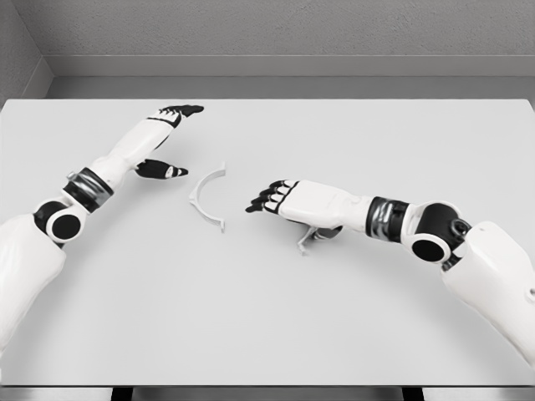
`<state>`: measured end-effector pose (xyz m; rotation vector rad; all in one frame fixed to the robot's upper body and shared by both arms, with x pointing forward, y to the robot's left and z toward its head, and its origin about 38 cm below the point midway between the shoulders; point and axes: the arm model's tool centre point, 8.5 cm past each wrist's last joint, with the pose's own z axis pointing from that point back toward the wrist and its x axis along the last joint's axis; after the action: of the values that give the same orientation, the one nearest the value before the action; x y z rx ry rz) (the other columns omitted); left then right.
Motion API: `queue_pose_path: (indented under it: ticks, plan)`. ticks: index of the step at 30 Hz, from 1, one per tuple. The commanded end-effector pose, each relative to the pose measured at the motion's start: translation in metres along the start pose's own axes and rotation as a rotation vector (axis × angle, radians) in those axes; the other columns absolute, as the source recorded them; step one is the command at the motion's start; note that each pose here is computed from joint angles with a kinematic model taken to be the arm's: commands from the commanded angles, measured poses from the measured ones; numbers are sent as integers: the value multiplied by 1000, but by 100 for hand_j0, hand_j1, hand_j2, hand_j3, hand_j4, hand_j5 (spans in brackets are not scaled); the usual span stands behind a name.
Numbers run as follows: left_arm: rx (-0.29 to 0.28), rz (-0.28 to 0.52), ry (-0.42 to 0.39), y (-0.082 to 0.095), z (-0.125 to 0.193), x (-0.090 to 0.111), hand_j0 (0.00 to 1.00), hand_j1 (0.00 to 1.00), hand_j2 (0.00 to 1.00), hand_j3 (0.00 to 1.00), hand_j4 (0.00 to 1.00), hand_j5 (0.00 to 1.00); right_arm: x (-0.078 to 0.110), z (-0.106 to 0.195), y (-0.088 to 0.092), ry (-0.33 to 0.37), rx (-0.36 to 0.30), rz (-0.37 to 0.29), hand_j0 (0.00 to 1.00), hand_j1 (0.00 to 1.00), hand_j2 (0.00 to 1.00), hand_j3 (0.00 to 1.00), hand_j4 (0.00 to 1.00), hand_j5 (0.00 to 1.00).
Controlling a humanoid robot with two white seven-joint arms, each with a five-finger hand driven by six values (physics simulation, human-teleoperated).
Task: Assemble PVC drainage pipe clamps
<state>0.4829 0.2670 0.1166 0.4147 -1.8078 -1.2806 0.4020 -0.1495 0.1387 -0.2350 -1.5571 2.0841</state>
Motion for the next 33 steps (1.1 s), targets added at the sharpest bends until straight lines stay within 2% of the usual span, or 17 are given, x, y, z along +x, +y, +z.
queue_pose_path:
  ticks: [1, 18, 25, 33]
  plan:
    - [4, 7, 1, 0, 0, 0, 100, 100, 100, 100, 100, 100, 4, -5, -1, -11, -9, -10, 100, 100, 100, 100, 100, 100]
    - [-2, 10, 16, -2, 1, -4, 100, 100, 100, 100, 100, 100, 12, -28, -10, -29, 3, -4, 100, 100, 100, 100, 100, 100]
    - [-3, 9, 16, -2, 1, -4, 100, 100, 100, 100, 100, 100, 18, -41, -22, -28, -8, 21, 100, 100, 100, 100, 100, 100]
    - [-2, 17, 16, -4, -1, -4, 100, 100, 100, 100, 100, 100, 19, -49, -26, -32, -13, 18, 100, 100, 100, 100, 100, 100]
